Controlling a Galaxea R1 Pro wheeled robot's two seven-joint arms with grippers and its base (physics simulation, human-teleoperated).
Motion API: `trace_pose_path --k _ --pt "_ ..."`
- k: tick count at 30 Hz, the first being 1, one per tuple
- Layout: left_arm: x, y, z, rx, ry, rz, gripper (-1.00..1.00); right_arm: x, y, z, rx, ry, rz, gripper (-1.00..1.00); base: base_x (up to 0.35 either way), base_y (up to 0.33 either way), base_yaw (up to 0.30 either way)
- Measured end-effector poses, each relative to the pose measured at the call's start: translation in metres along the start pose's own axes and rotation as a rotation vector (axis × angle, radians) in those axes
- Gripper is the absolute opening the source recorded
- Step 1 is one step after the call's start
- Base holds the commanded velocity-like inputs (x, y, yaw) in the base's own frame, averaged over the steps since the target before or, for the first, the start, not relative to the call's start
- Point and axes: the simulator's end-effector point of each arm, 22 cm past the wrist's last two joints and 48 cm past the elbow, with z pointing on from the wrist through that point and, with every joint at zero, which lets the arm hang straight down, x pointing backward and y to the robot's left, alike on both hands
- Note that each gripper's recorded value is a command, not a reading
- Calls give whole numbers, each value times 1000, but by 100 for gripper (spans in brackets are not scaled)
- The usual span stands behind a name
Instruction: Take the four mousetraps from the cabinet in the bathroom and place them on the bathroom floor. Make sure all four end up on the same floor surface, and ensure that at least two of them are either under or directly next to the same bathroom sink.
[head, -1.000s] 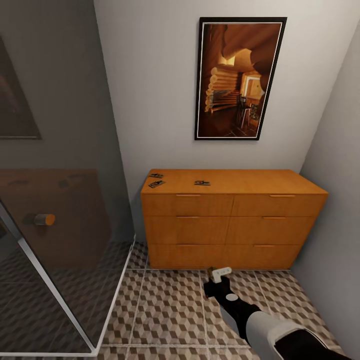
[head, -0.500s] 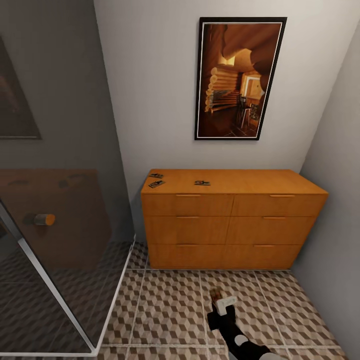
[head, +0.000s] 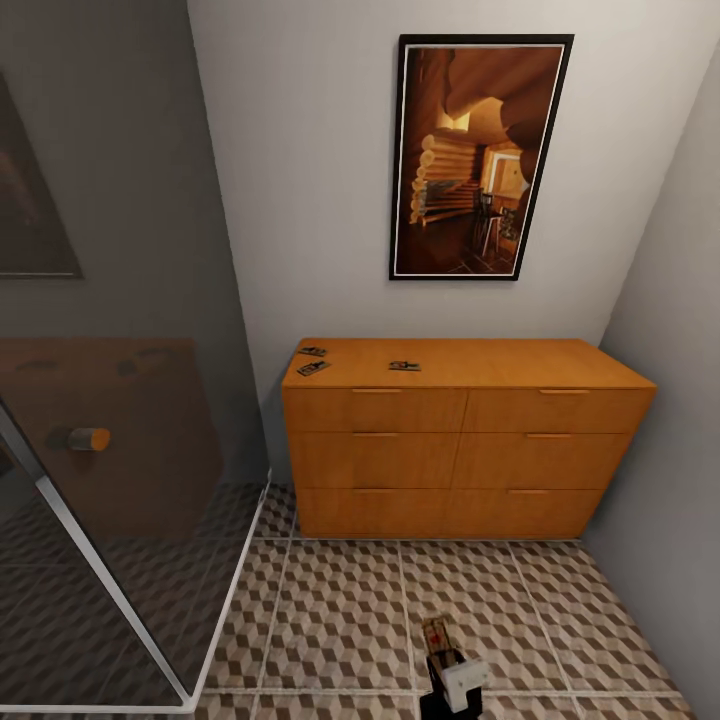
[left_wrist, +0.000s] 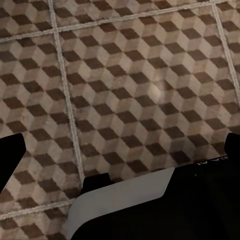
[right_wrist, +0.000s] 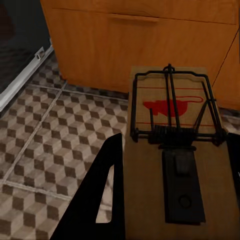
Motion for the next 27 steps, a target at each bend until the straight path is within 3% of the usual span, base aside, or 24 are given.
trace_pose_path --k 6,13,16,27 --pt "0 0 0 0 -1 1 100 2 2 -25 25 -85 23 -100 0 0 0" --pt "-1 0 0 1 -3 2 100 -4 -38 -38 217 -141 48 -100 0 0 0" --pt "-1 0 0 1 -4 2 100 -4 -45 -40 253 -144 50 -100 0 0 0" --pt "-1 2 0 -8 -1 -4 100 -4 -47 -41 274 -142 55 -100 0 0 0"
